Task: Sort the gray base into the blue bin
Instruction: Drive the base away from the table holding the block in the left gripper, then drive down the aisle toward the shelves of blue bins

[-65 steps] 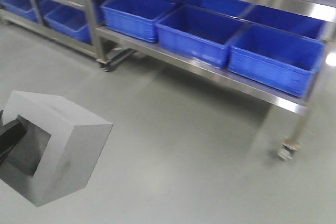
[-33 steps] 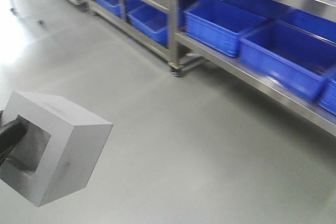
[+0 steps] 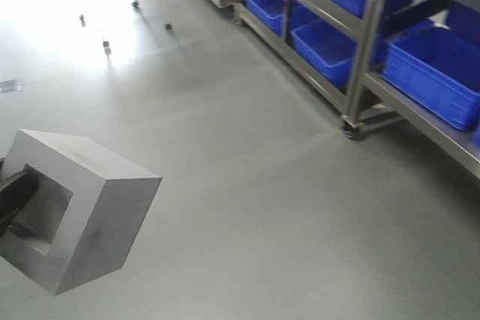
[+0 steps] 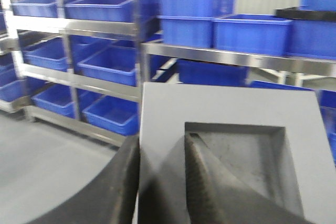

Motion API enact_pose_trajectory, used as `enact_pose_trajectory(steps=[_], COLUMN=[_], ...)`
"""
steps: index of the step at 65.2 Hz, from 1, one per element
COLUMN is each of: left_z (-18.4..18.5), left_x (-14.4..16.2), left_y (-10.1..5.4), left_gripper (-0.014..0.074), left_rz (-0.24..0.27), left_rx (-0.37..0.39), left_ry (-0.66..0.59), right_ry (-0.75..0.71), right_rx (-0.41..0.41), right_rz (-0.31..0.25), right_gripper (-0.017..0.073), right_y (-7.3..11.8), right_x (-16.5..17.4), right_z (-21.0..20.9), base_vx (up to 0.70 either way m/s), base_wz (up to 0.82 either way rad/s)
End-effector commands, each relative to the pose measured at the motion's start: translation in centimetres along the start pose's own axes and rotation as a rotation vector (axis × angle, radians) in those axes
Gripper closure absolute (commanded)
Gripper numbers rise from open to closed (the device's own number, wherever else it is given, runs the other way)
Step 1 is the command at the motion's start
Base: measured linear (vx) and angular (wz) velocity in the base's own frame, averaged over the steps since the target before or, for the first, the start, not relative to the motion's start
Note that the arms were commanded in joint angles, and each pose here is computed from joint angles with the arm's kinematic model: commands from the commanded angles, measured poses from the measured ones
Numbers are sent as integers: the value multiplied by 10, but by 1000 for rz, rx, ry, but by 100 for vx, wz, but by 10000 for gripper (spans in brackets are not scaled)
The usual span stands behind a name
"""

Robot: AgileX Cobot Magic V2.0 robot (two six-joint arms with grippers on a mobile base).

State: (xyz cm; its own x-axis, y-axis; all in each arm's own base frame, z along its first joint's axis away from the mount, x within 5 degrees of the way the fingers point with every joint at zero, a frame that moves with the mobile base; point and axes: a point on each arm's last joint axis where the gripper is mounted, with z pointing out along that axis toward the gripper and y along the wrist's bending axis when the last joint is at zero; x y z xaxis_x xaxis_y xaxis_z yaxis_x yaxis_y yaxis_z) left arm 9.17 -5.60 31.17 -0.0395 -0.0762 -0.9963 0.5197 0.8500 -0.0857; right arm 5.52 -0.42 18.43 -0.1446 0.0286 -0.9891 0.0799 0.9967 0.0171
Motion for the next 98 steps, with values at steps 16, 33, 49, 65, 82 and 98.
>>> enact_pose_trajectory(steps=[16, 33, 49, 65, 82, 98], left_z=[-1, -1, -1, -1, -1, -1], left_x=[-20, -20, -20, -20, -20, -20], left_y=[-3, -3, -3, -3, -3, -3], left_gripper=[600, 600, 600, 600, 600, 600], left_rz=[-18, -18, -18, -18, -18, -18], left_rx=[21, 21, 21, 21, 21, 21], left_ry=[-134, -134, -134, -134, -134, -134], right_ry=[-74, -74, -74, -74, -74, -74], right_rx=[1, 1, 1, 1, 1, 1], right_rz=[-17, -17, -17, -17, -17, -17], right_gripper=[564, 564, 564, 564, 564, 564], right_y=[0, 0, 0, 0, 0, 0], right_x=[-7, -7, -7, -7, -7, -7], right_z=[0, 0, 0, 0, 0, 0], base_vx=[28, 26, 27, 31, 35, 36], base_wz=[48, 41, 22, -1, -8, -6])
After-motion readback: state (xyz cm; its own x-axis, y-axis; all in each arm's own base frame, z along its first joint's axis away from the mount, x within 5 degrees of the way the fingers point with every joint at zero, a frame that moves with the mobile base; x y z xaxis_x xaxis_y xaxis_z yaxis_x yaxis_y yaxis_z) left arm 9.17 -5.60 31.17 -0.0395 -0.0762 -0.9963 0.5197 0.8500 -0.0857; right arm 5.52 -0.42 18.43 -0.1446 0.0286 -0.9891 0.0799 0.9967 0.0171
